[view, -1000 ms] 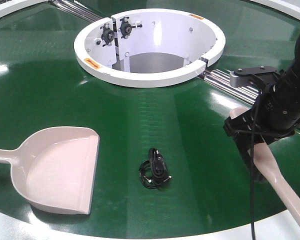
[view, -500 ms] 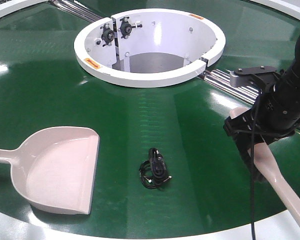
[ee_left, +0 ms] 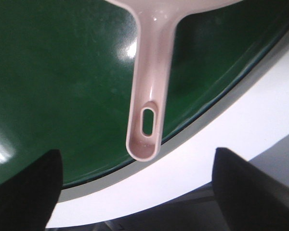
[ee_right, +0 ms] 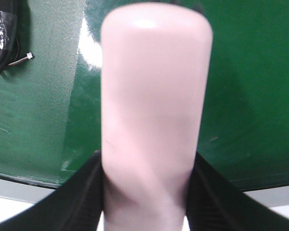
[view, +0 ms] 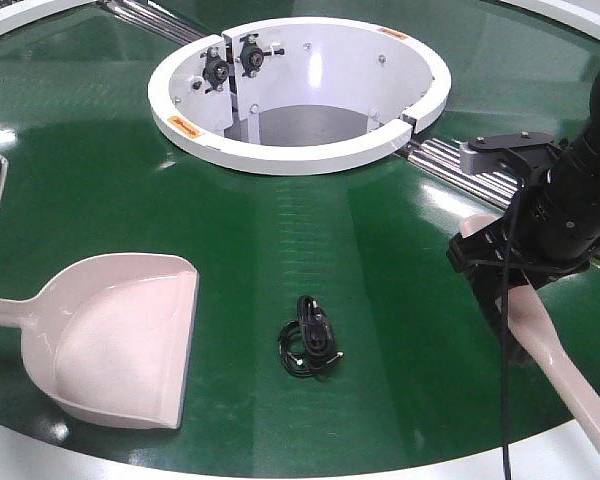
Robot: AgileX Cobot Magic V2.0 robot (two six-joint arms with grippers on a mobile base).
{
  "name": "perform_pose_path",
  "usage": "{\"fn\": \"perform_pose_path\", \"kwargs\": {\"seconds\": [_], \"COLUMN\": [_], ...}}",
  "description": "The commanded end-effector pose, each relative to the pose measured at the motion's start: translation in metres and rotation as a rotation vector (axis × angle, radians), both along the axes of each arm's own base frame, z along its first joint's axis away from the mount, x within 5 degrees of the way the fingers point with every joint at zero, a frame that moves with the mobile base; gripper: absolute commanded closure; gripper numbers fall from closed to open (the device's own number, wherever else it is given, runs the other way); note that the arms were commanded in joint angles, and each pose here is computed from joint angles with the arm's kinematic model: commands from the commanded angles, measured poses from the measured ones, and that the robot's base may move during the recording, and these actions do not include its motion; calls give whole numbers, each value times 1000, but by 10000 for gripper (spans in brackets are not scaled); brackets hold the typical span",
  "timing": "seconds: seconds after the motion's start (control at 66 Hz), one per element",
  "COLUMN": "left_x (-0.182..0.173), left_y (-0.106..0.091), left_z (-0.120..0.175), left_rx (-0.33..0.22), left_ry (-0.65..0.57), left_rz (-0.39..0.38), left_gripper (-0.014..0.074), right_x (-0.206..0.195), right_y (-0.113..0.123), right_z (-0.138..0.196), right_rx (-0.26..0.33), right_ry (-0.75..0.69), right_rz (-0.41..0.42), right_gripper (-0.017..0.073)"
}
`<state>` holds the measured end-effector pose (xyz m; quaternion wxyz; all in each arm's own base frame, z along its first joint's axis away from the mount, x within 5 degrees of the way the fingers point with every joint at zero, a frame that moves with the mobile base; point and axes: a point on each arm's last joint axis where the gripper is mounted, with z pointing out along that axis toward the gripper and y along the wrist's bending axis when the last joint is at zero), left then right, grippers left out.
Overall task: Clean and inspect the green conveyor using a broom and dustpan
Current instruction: 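Reach the left gripper down and grasp the pink dustpan handle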
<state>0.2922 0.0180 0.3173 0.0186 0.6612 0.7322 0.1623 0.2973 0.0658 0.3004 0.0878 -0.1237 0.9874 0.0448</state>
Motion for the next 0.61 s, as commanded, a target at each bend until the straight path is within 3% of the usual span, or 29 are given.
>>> {"fn": "perform_pose_path", "kwargs": {"seconds": [0.0,0.152,0.348,0.591], "left_x": [5,15,25,32], "left_y": [10,24,32,32], "left_z": [4,-15,-36,-50], "left_rx": [23,33,43,34], "left_ry": [11,77,164,207], "left_rz": [51,87,14,10], "left_gripper": [7,7,7,20], "right_x": [-10,-10,-10,-10], "right_y": [-2,-2,-2,-2], "right_z": [18,18,18,18], "right_rx": [5,5,5,5], "right_ry": [-15,-15,-15,-15], "right_rz": [10,10,10,10], "right_gripper": [563,563,563,563]}}
